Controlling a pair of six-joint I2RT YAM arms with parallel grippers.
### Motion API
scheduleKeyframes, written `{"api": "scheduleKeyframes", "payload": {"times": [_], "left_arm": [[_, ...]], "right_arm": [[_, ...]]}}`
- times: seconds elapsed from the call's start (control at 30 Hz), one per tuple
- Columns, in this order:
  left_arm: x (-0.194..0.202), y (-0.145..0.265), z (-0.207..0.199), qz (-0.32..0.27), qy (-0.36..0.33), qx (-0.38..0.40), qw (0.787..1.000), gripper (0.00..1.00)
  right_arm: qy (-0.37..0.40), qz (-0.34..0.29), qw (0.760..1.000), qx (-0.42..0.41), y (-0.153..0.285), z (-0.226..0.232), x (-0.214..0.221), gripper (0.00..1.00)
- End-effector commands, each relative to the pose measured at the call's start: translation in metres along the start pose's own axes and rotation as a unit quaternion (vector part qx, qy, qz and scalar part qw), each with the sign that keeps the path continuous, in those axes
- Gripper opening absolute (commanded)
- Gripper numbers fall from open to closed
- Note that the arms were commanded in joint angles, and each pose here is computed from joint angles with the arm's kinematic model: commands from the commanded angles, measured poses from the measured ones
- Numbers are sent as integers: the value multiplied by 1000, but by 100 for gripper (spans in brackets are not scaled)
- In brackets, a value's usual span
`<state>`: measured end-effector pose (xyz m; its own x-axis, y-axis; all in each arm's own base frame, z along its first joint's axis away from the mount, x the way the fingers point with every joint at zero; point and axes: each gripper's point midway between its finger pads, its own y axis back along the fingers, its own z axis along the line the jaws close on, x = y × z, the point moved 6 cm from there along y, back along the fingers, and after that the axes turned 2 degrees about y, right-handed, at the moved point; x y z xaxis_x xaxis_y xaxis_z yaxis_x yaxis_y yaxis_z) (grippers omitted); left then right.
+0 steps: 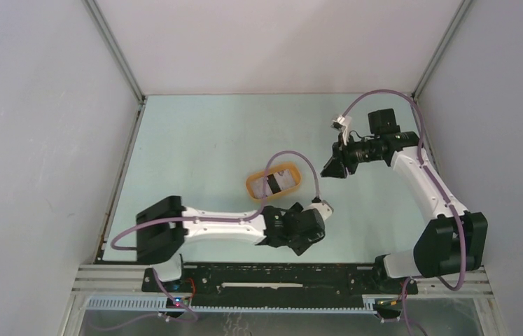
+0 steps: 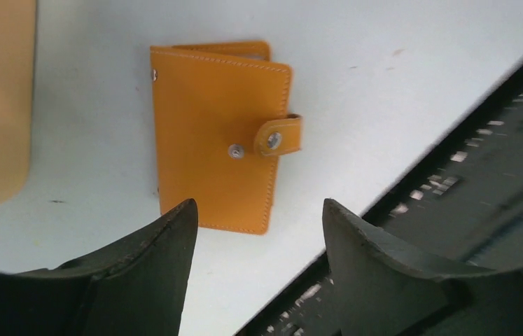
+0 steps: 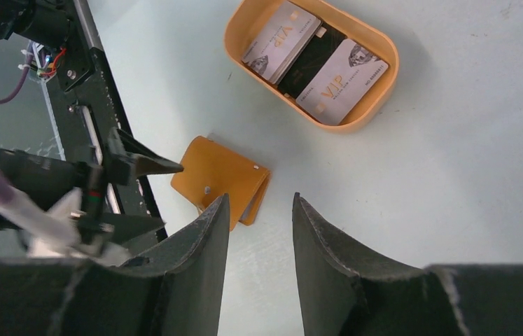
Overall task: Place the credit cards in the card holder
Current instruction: Turn over the card holder at the center of the board, then close the card holder at the center of the board.
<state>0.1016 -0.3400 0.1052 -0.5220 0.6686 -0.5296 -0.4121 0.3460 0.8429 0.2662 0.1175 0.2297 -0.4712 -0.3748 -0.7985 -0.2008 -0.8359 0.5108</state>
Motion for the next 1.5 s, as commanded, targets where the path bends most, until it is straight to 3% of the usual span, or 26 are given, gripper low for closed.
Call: {"api": "scheduleKeyframes", "payload": {"times": [0.0, 0.13, 0.23, 0.3, 0.33, 0.37, 0.5, 0.67, 0.8, 1.1, 1.47], "left_arm": [[-26, 47, -10, -97, 28, 114, 988, 71], [-21, 66, -2, -149, 41, 145, 977, 70], [-12, 69, 19, -195, 70, 140, 968, 67], [-10, 73, 34, -238, 96, 142, 956, 65], [-8, 73, 39, -259, 102, 149, 949, 64], [-4, 72, 44, -274, 105, 156, 943, 63], [13, 59, 61, -306, 116, 156, 932, 61], [27, 38, 70, -303, 114, 138, 936, 60], [33, 22, 68, -297, 118, 148, 936, 60], [43, 2, 66, -293, 120, 147, 937, 58], [60, -12, 66, -304, 123, 152, 932, 57]], "right_arm": [[38, -29, 999, -2, 12, 15, -9, 46], [106, -59, 993, 0, 25, 36, -15, 46], [198, -91, 976, -22, 36, 62, -13, 47], [257, -107, 959, -54, 33, 75, -1, 66], [262, -114, 956, -68, 31, 80, 4, 85], [271, -121, 951, -90, 27, 85, 9, 97], [297, -68, 937, -170, -1, 102, 29, 100], [332, 14, 922, -198, -33, 97, 47, 97], [343, 72, 912, -212, -56, 83, 63, 81], [283, 186, 916, -216, -94, 59, 94, 54], [273, 240, 905, -221, -114, 59, 111, 46]]}}
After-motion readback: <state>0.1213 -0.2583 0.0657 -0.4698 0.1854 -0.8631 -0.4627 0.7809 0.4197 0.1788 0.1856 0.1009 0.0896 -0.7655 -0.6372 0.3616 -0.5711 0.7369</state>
